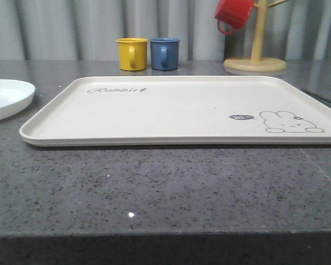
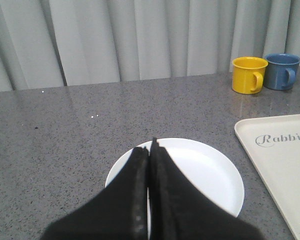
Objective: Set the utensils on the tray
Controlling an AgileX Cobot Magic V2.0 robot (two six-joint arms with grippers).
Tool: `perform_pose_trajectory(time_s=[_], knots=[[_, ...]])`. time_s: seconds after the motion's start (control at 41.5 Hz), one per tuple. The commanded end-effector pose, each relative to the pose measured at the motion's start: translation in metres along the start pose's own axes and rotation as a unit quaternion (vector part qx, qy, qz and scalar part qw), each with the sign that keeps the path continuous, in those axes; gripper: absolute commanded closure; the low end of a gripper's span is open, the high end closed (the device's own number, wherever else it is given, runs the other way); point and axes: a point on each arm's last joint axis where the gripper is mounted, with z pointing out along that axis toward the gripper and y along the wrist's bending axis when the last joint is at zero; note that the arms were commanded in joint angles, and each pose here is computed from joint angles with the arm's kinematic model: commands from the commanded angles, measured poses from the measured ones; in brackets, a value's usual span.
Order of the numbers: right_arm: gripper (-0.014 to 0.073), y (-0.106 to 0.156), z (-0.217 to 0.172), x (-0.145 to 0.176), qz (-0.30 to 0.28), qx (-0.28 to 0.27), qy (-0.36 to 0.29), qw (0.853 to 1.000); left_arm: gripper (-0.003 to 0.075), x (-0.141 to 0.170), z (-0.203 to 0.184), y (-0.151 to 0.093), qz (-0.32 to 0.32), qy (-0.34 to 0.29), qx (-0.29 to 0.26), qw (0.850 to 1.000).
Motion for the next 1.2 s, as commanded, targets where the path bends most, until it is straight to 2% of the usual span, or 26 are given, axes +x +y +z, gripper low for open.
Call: perform_pose_trajectory(time_s=[0.0, 0.169, 0.241, 0.337, 0.434, 0.482, 0.554, 0.674, 1.06, 1.18], knots=[[0.0655, 0.0, -0.001, -0.019, -0.009, 0.002, -0.053, 0.999, 0.0739, -0.018, -0.001, 0.002, -0.009, -0.05, -0.006, 0.999], [0.0621, 0.0, -0.001, -0.019, -0.009, 0.002, -0.052, 0.999, 0.0729, -0.018, -0.001, 0.002, -0.009, -0.05, -0.006, 0.999], [0.0565, 0.0, -0.001, -0.019, -0.009, 0.002, -0.052, 0.999, 0.0667, -0.018, -0.001, 0.002, -0.009, -0.05, -0.006, 0.999], [0.0437, 0.0, -0.001, -0.019, -0.009, 0.002, -0.052, 0.999, 0.0491, -0.018, -0.001, 0.002, -0.009, -0.05, -0.006, 0.999], [0.028, 0.0, -0.001, -0.019, -0.009, 0.002, -0.052, 0.999, 0.0234, -0.018, -0.001, 0.002, -0.009, -0.05, -0.006, 0.999], [0.0207, 0.0, -0.001, -0.019, -0.009, 0.002, -0.052, 0.999, 0.0139, -0.018, -0.001, 0.002, -0.009, -0.05, -0.006, 0.999], [0.0112, 0.0, -0.001, -0.019, -0.01, 0.002, -0.052, 0.999, 0.0051, -0.018, -0.001, 0.002, -0.009, -0.05, -0.006, 0.999], [0.0036, 0.0, -0.001, -0.019, -0.01, 0.002, -0.052, 0.999, 0.0039, -0.018, -0.001, 0.002, -0.009, -0.05, -0.006, 0.999], [0.0036, 0.0, -0.001, -0.019, -0.01, 0.003, -0.052, 0.999, 0.004, -0.02, 0.001, 0.002, -0.017, -0.057, -0.005, 0.998], [0.0036, 0.0, -0.001, -0.019, -0.01, 0.003, -0.052, 0.999, 0.0065, -0.026, 0.013, 0.001, -0.033, -0.036, 0.004, 0.999]])
